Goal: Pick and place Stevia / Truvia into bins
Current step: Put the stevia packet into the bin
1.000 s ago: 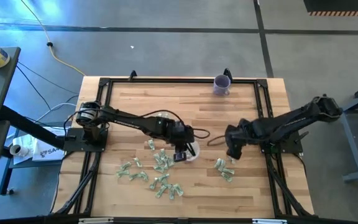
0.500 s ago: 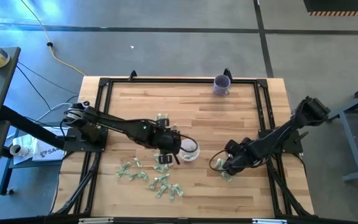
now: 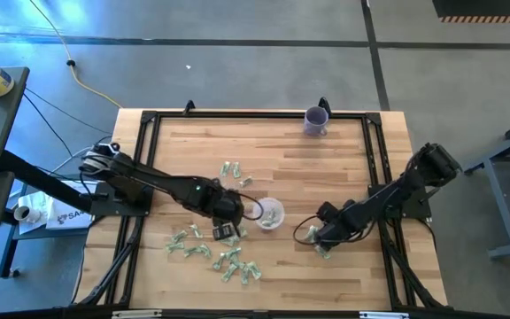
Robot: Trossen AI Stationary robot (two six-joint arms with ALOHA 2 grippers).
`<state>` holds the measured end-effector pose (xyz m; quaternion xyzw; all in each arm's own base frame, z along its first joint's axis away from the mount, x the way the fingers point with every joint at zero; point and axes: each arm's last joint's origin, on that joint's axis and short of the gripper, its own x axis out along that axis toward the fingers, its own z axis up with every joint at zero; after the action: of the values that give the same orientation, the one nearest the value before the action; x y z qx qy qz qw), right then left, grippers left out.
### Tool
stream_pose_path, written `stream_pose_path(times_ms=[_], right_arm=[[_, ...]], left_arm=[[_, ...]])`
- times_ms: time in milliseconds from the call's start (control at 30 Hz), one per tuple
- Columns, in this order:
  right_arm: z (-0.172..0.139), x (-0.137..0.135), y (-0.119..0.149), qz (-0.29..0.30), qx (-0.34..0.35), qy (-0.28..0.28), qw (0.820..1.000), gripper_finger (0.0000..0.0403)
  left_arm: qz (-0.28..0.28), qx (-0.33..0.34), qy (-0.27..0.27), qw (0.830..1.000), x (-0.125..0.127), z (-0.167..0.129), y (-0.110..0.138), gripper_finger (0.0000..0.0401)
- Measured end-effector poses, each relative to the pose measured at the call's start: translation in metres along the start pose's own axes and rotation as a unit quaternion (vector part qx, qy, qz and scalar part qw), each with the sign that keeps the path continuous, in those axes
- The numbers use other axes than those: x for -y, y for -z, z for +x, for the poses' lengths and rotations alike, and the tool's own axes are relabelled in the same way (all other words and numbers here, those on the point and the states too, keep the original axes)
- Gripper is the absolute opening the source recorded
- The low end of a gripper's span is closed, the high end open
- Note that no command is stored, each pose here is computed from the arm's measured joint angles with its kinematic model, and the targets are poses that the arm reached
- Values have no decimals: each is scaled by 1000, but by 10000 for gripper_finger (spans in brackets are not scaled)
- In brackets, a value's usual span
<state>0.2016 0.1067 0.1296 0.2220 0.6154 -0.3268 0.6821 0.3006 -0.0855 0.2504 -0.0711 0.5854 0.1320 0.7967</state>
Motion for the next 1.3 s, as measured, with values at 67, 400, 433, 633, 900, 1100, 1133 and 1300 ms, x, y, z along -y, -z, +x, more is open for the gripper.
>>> stream_pose_path(times_ms=[67,400,433,633,900,1100,1133,1300], right_arm=[[-2,1,-3,-4,9,-6,1000,22],[-74,-22,-49,-46,128,-100,986,9],[-85,-27,-57,-55,150,-113,981,11],[-124,-47,-113,-123,244,-159,949,5],[-79,-65,-154,-184,154,-221,945,30],[-71,-73,-156,-201,131,-218,946,129],[-74,-72,-157,-200,133,-211,948,152],[-100,-62,-157,-194,177,-110,959,250]], left_arm=[[-25,15,18,999,3,-4,9,151],[-182,81,17,980,-12,-24,84,145],[-200,90,18,976,-14,-24,91,145],[-250,140,54,956,-27,-19,119,141],[-280,161,33,946,-44,3,130,138],[-335,118,33,934,-57,17,126,142],[-352,112,43,928,-59,19,123,147],[-445,89,57,889,-70,30,106,191]])
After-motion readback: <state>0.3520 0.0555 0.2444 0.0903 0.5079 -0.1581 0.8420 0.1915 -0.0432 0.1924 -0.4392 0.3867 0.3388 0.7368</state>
